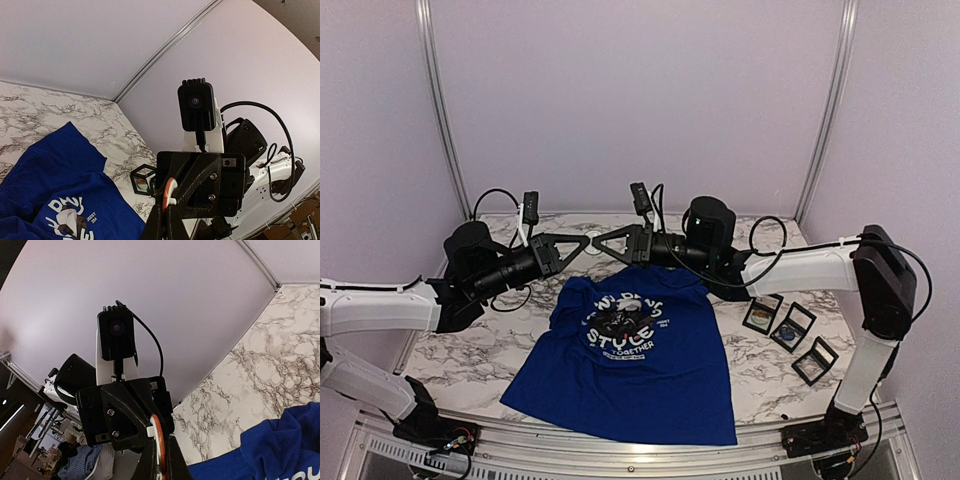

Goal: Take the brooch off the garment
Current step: Close the brooch securely.

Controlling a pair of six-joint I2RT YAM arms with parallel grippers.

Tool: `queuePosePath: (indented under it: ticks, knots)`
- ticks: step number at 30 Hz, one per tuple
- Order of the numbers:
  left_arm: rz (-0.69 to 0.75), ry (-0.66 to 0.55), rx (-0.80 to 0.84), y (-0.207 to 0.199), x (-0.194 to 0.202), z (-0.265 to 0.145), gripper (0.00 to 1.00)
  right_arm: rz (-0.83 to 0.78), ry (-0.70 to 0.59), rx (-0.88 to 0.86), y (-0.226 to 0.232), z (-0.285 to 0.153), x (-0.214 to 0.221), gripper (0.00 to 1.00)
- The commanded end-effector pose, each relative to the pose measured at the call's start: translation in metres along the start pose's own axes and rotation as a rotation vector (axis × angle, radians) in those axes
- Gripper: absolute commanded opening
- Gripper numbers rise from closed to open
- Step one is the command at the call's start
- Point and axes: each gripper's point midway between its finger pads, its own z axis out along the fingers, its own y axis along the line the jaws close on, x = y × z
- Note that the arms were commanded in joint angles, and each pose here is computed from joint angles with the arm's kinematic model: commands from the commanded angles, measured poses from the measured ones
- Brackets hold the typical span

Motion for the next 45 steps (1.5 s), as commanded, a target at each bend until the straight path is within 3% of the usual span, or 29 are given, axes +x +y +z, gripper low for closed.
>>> queuePosePath:
  ticks: [1,14,24,29,37,45]
  knots:
    - [-0.01,-0.038,0.087,-0.024,-0.007,-0.006,0.0,-0.009,-0.127,0.076,-0.013,-0.009,-0.029,0.04]
    - [-0.018,-0.045,0.061,-0.019,-0.008,-0.005,0.0,-0.04,-0.122,0.058,-0.005,-0.011,-0.031,0.13]
    - [-0.011,-0.041,0.042,-0.014,-0.007,-0.001,0.0,-0.072,-0.121,0.066,0.0,-0.016,-0.031,0.43]
    - [0.019,-0.034,0.044,-0.015,-0.007,0.0,0.0,-0.087,-0.121,0.096,-0.002,-0.02,-0.031,0.52]
    - [0.172,-0.015,0.062,-0.024,-0.013,0.002,0.0,-0.098,-0.138,0.171,-0.008,-0.034,-0.039,0.56]
    - [0.505,0.014,-0.009,-0.037,-0.035,0.015,0.0,-0.091,-0.119,0.237,-0.012,-0.05,-0.05,0.58]
